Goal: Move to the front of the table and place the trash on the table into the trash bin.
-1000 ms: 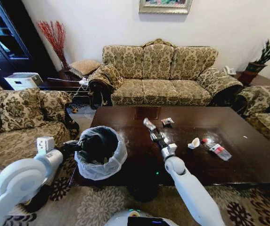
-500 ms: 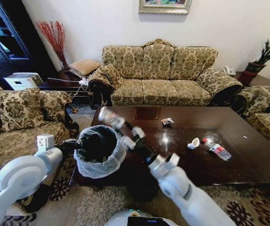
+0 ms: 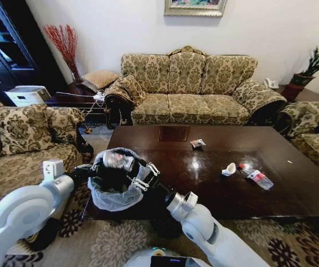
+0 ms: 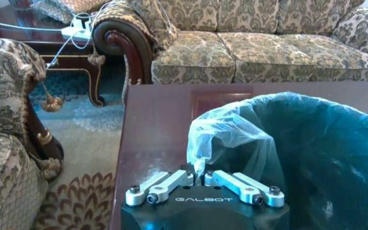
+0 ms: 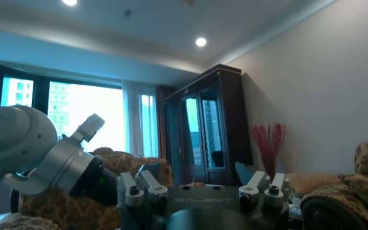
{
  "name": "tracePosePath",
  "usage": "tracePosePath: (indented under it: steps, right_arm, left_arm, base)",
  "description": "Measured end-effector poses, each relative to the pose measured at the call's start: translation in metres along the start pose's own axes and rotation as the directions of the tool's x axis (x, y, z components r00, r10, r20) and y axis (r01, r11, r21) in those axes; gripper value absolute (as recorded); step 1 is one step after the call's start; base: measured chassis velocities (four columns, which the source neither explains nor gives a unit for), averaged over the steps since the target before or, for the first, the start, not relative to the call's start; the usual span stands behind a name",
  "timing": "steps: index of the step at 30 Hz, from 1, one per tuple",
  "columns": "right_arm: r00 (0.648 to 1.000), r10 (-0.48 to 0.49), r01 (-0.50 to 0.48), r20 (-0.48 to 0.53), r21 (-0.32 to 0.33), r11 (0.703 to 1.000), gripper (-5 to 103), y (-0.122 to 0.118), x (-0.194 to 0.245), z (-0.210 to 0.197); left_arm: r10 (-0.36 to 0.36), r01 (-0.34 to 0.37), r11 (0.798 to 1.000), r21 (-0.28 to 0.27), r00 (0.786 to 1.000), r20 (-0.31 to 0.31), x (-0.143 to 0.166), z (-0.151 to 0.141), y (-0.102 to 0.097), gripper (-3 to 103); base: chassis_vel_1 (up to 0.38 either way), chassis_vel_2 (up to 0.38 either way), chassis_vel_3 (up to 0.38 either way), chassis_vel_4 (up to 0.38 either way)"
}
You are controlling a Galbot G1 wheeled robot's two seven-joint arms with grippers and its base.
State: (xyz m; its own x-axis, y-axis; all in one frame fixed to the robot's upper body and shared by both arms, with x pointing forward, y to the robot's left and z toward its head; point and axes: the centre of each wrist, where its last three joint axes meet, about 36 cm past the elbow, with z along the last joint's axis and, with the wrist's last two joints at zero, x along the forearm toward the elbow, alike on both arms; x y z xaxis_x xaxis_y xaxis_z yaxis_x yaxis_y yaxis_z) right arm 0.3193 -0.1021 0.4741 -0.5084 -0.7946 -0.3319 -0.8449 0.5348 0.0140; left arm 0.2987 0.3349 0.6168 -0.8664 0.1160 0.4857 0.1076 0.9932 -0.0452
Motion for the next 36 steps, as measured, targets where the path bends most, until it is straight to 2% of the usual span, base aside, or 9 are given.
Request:
tracePosePath:
  steps: [4, 7, 8, 11, 12, 15, 20, 24, 36]
  right_arm:
    - [0.997, 0.059, -0.059, 0.042, 0.000, 0.998, 94, -0.005, 0.001, -0.006]
    - [0.963, 0.264, -0.265, 0.052, 0.012, 0.964, 99, -0.026, 0.012, -0.012]
    - [0.963, 0.264, -0.265, 0.052, 0.012, 0.964, 99, -0.026, 0.012, -0.012]
    - [0.881, 0.474, -0.473, -0.009, 0.040, 0.880, 100, -0.061, 0.035, 0.001]
    - [0.881, 0.474, -0.473, -0.009, 0.040, 0.880, 100, -0.061, 0.035, 0.001]
    - [0.796, 0.602, -0.600, -0.065, 0.049, 0.799, 100, -0.085, 0.060, 0.014]
    - [0.717, 0.689, -0.688, -0.103, 0.052, 0.724, 100, -0.099, 0.084, 0.027]
    - [0.613, 0.779, -0.775, -0.133, 0.093, 0.625, 100, -0.118, 0.122, 0.047]
    - [0.506, 0.853, -0.839, -0.128, 0.157, 0.521, 100, -0.120, 0.158, 0.076]
  left_arm:
    - [-0.002, 0.002, 1.000, 0.002, 1.000, 0.000, 0.000, 0.000, 0.001, 4]
    - [-0.004, 0.004, 1.000, 0.008, 1.000, 0.001, 0.000, 0.001, 0.001, 4]
    - [-0.004, 0.004, 1.000, 0.008, 1.000, 0.001, 0.000, 0.001, 0.001, 4]
    - [0.000, 0.000, 1.000, 0.016, 1.000, 0.001, -0.001, 0.002, 0.001, 4]
    - [0.000, 0.000, 1.000, 0.016, 1.000, 0.001, -0.001, 0.002, 0.001, 4]
    - [0.000, 0.000, 1.000, 0.023, 1.000, 0.000, -0.001, 0.005, 0.000, 4]
    - [0.000, 0.000, 1.000, 0.031, 1.000, 0.000, -0.001, 0.008, -0.001, 4]
    - [0.001, 0.000, 0.999, 0.036, 1.000, -0.002, -0.001, 0.010, -0.001, 4]
    - [0.008, -0.008, 0.999, 0.038, 1.000, -0.007, -0.002, 0.012, -0.003, 4]
  base:
    - [0.000, 0.000, 0.000, 0.000]
    - [0.000, 0.000, 0.000, 0.000]
    - [0.000, 0.000, 0.000, 0.000]
    - [0.000, 0.000, 0.000, 0.000]
    - [0.000, 0.000, 0.000, 0.000]
    - [0.000, 0.000, 0.000, 0.000]
    - [0.000, 0.000, 0.000, 0.000]
    - [-0.063, -0.069, 0.086, 0.087]
    - [-0.222, -0.200, 0.217, 0.209]
